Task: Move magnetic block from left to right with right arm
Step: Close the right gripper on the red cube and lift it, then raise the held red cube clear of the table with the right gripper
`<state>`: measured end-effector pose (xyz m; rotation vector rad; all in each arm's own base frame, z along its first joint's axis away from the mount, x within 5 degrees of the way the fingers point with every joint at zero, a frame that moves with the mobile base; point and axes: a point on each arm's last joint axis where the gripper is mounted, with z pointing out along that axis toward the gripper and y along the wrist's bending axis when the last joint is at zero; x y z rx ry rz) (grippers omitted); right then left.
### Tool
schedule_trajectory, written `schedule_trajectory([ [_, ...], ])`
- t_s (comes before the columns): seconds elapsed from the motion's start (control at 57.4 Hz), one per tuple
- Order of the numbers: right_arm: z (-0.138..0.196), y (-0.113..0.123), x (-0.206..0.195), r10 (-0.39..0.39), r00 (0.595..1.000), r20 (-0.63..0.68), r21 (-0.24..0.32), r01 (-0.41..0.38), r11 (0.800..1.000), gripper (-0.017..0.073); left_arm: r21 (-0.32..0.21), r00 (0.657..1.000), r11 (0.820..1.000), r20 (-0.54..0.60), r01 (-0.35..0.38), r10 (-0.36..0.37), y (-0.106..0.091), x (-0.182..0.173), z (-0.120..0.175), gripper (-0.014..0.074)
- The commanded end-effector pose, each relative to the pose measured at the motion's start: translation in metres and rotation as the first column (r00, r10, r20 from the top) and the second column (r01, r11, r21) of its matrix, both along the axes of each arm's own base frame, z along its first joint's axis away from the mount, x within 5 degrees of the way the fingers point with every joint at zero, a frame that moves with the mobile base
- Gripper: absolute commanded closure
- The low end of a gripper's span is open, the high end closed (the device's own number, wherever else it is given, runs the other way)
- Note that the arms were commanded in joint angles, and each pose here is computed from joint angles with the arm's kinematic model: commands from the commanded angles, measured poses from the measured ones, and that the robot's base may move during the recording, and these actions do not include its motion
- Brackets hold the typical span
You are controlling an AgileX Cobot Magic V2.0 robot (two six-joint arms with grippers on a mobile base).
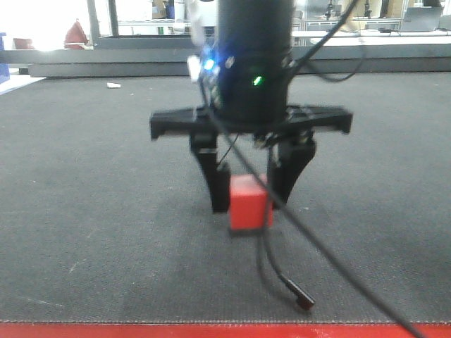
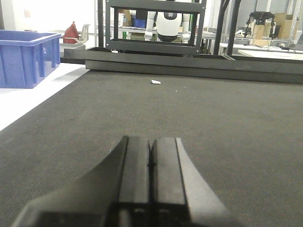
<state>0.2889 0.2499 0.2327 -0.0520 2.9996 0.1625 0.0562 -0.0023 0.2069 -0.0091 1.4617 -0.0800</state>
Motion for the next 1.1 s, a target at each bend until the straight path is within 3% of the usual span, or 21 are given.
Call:
schedule_trajectory([
  [0.0,0.043,-0.021,-0.006,0.048,0.988,0.15,0.067,-0.058,0.996,0.0307,-0.008,0.995,1.0,0.102,-0.003,0.004,0.001,-0.002,0.008,0.072],
  [0.07,0.052,-0.04,-0.011,0.077,0.973,0.216,0.082,-0.097,0.992,0.0307,-0.008,0.995,1.0,0.102,-0.003,0.004,0.001,-0.002,0.008,0.072],
  [0.261,0.058,-0.112,-0.035,0.145,0.917,0.372,0.059,-0.18,0.982,0.0307,-0.008,0.995,1.0,0.102,-0.003,0.004,0.001,-0.002,0.008,0.072],
  [0.401,0.058,-0.162,-0.056,0.126,0.876,0.466,0.036,-0.161,0.986,0.0307,-0.008,0.995,1.0,0.102,-0.003,0.004,0.001,-0.002,0.008,0.072],
  [0.54,0.061,-0.212,-0.082,-0.001,0.806,0.592,0.042,-0.03,0.999,0.0307,-0.008,0.995,1.0,0.102,-0.003,0.004,0.001,-0.002,0.008,0.072],
  [0.627,0.061,-0.237,-0.099,-0.103,0.725,0.681,0.061,0.084,0.995,0.0307,-0.008,0.995,1.0,0.102,-0.003,0.004,0.001,-0.002,0.008,0.072],
  [0.767,0.064,-0.257,-0.128,-0.179,0.54,0.823,0.088,0.191,0.978,0.0307,-0.008,0.995,1.0,0.102,-0.003,0.004,0.001,-0.002,0.008,0.072],
  [0.976,0.069,-0.259,-0.168,-0.156,0.247,0.956,0.108,0.198,0.974,0.0307,-0.008,0.995,1.0,0.102,-0.003,0.004,0.001,-0.002,0.008,0.072],
  [1.08,0.066,-0.258,-0.188,-0.091,0.147,0.985,0.062,0.19,0.98,0.0307,-0.008,0.995,1.0,0.102,-0.003,0.004,0.001,-0.002,0.008,0.072],
])
